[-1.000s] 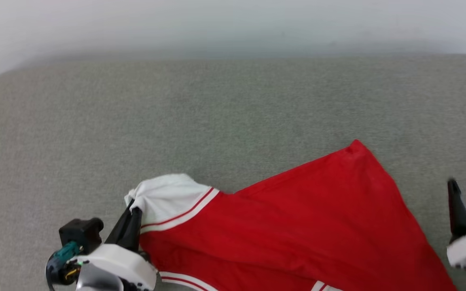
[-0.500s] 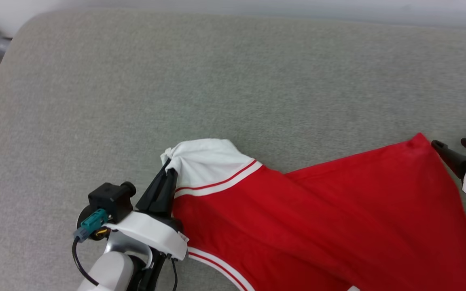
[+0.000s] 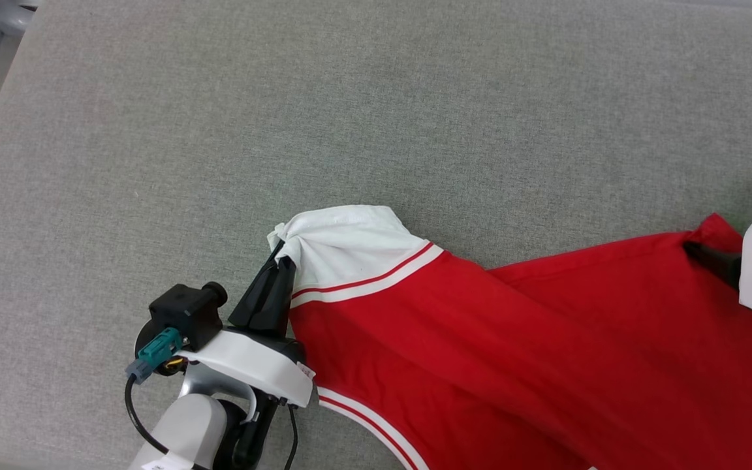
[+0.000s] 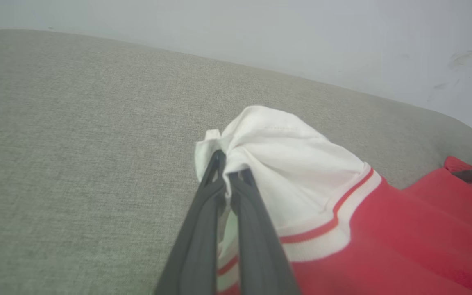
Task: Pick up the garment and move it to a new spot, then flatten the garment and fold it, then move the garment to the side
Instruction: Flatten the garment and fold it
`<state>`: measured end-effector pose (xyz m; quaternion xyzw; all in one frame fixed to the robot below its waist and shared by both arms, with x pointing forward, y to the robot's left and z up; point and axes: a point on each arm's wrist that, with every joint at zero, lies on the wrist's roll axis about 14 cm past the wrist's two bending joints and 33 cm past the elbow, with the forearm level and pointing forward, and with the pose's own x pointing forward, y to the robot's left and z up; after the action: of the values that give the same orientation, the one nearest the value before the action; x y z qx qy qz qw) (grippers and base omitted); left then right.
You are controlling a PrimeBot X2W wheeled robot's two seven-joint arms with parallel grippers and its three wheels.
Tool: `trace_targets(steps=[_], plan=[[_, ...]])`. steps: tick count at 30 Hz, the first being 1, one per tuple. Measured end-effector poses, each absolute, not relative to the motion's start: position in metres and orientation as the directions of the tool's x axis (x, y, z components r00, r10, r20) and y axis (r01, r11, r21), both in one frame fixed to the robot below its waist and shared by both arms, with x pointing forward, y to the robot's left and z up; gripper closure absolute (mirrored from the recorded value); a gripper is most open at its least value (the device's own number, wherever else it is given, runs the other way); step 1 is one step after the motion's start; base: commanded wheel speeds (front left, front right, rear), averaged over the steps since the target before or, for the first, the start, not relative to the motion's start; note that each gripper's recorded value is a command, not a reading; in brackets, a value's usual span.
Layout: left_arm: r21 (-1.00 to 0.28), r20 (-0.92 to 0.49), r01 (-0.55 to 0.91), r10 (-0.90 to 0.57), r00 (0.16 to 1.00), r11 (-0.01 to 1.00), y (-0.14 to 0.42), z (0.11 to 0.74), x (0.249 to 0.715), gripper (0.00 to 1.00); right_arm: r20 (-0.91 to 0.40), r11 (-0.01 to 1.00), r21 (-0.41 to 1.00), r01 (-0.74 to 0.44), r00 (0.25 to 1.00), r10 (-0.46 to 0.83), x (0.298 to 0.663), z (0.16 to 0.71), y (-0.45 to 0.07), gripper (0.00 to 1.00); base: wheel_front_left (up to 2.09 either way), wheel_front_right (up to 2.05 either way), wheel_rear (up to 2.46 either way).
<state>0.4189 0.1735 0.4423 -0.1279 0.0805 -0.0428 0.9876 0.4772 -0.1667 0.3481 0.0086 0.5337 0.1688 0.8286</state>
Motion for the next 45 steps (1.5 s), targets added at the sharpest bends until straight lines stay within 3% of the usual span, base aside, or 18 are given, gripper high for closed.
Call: trace_targets(steps=[1,7,18,31,38,45], plan=[[-0.26,-0.149,0.063,-0.104,0.983,0.964,0.174,0.442,0.419,1.0,-0.882,0.942,0.201,-0.267,0.369,0.293,0.476,0.348,-0.167,1.0,0.0,0.0,0.0],[-0.266,-0.137,0.068,-0.107,0.985,0.962,0.173,0.446,0.418,1.0,-0.87,0.937,0.233,-0.262,0.375,0.321,0.471,0.355,-0.162,1.0,0.0,0.0,0.0],[-0.169,-0.036,0.086,-0.093,0.995,0.982,0.197,0.491,0.422,1.0,-0.666,0.952,0.239,-0.191,0.682,0.304,0.504,0.438,-0.185,1.0,0.0,0.0,0.0],[-0.023,0.198,0.17,-0.163,0.967,0.985,0.214,0.625,0.51,1.0,-0.355,0.986,0.107,-0.129,0.921,0.159,0.544,0.557,-0.221,1.0,0.0,0.0,0.0],[0.018,0.294,0.159,-0.157,0.943,0.987,0.212,0.689,0.566,1.0,-0.1,0.994,0.044,-0.103,0.989,0.107,0.59,0.644,-0.223,1.0,0.0,0.0,0.0],[0.114,0.381,0.109,-0.145,0.913,0.988,0.216,0.737,0.616,1.0,0.142,0.996,0.011,-0.084,0.987,0.082,0.631,0.717,-0.221,1.0,0.0,0.0,0.0]])
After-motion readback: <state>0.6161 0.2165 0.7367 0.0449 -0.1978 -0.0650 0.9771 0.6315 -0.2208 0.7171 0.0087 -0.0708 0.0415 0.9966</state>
